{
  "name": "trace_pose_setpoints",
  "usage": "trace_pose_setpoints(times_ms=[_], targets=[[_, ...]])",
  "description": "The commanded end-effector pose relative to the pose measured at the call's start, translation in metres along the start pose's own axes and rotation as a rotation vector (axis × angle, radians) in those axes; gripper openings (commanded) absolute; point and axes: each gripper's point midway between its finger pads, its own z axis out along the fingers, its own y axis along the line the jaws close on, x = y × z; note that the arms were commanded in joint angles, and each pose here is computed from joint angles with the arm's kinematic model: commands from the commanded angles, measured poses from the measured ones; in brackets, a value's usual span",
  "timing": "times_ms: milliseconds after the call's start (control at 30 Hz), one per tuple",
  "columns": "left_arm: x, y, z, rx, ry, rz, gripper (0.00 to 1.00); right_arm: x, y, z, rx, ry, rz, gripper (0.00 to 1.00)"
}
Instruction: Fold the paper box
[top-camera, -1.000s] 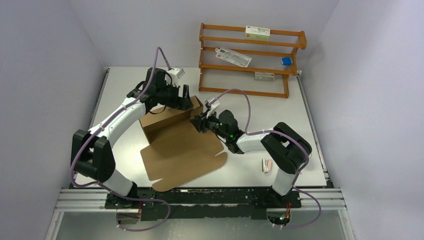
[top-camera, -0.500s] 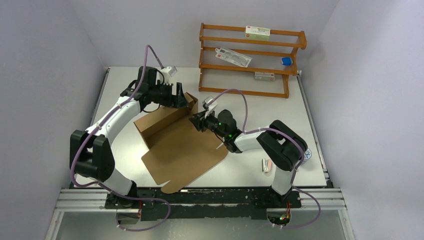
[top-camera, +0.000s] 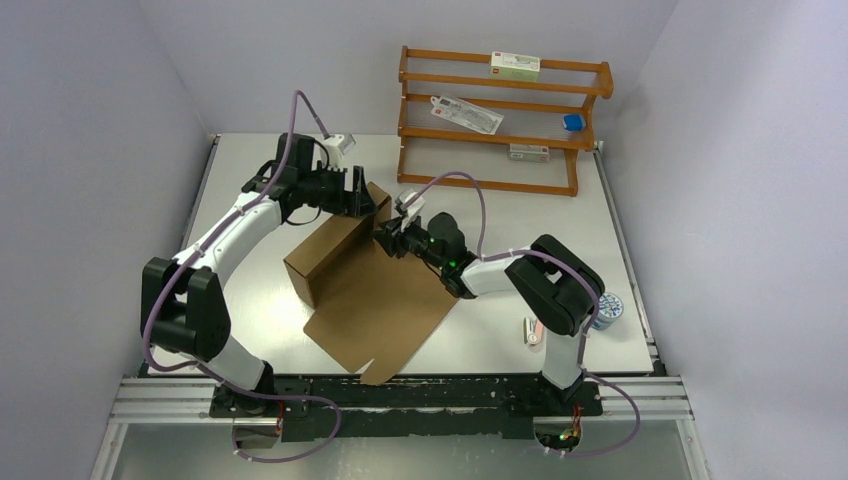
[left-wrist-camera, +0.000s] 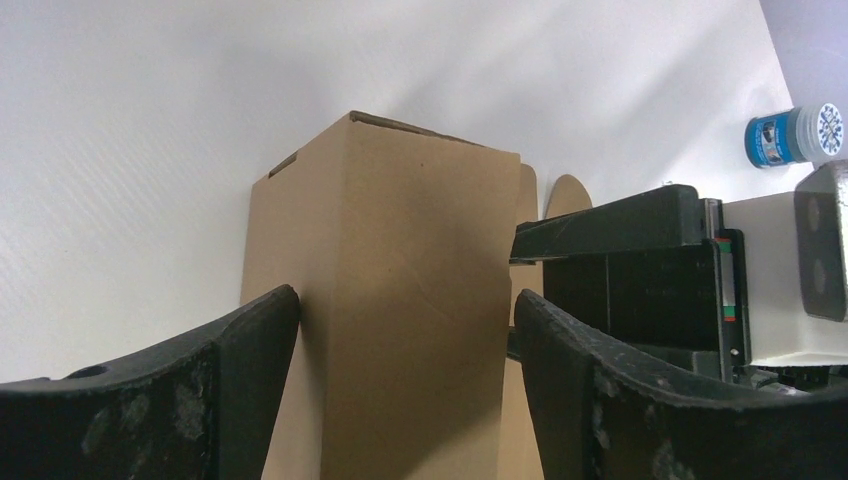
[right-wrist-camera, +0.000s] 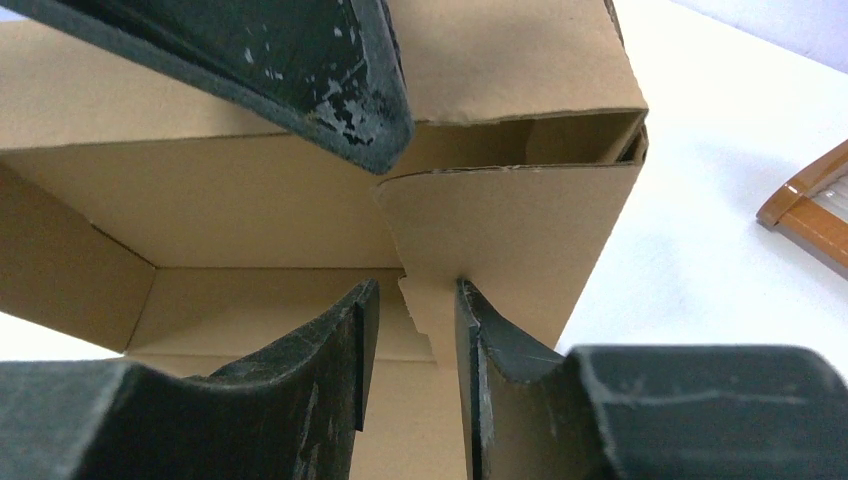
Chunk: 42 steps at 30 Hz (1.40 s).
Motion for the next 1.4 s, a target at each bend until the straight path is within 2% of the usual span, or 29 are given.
trace_pose_setpoints(times_ms=[0, 200, 367, 533, 700, 833, 1133, 1267, 1367], targets=[[0.022, -0.023, 0.01, 0.094, 0.084, 0.002, 0.82, -0.025, 0.006, 0.011, -0.036, -0.096, -0.046, 0.37], [0.029, -0.037, 0.013, 0.155, 0.118, 0.015, 0.83, -0.037, 0.009, 0.008, -0.051, -0.161, -0.046, 0.36], [0.032, -0.053, 0.009, 0.243, 0.13, 0.009, 0.83, -0.049, -0.001, -0.004, 0.02, -0.243, -0.056, 0.36], [0.029, -0.058, 0.004, 0.26, 0.122, 0.021, 0.81, -0.061, -0.012, -0.02, 0.096, -0.345, -0.082, 0.37], [0.029, -0.052, 0.003, 0.221, 0.122, 0.027, 0.81, -0.052, -0.021, -0.032, 0.154, -0.359, -0.092, 0.37], [0.03, -0.049, 0.004, 0.203, 0.122, 0.021, 0.8, -0.045, -0.011, -0.039, 0.108, -0.343, -0.099, 0.38], [0.026, -0.037, 0.004, 0.123, 0.109, 0.031, 0.81, -0.024, 0.029, -0.05, -0.082, -0.185, -0.088, 0.37], [0.021, -0.039, -0.001, 0.112, 0.086, 0.042, 0.83, -0.017, 0.026, -0.068, -0.05, -0.122, -0.1, 0.38], [0.017, -0.041, -0.004, 0.112, 0.071, 0.048, 0.84, -0.003, 0.013, -0.08, 0.014, -0.002, -0.128, 0.4]])
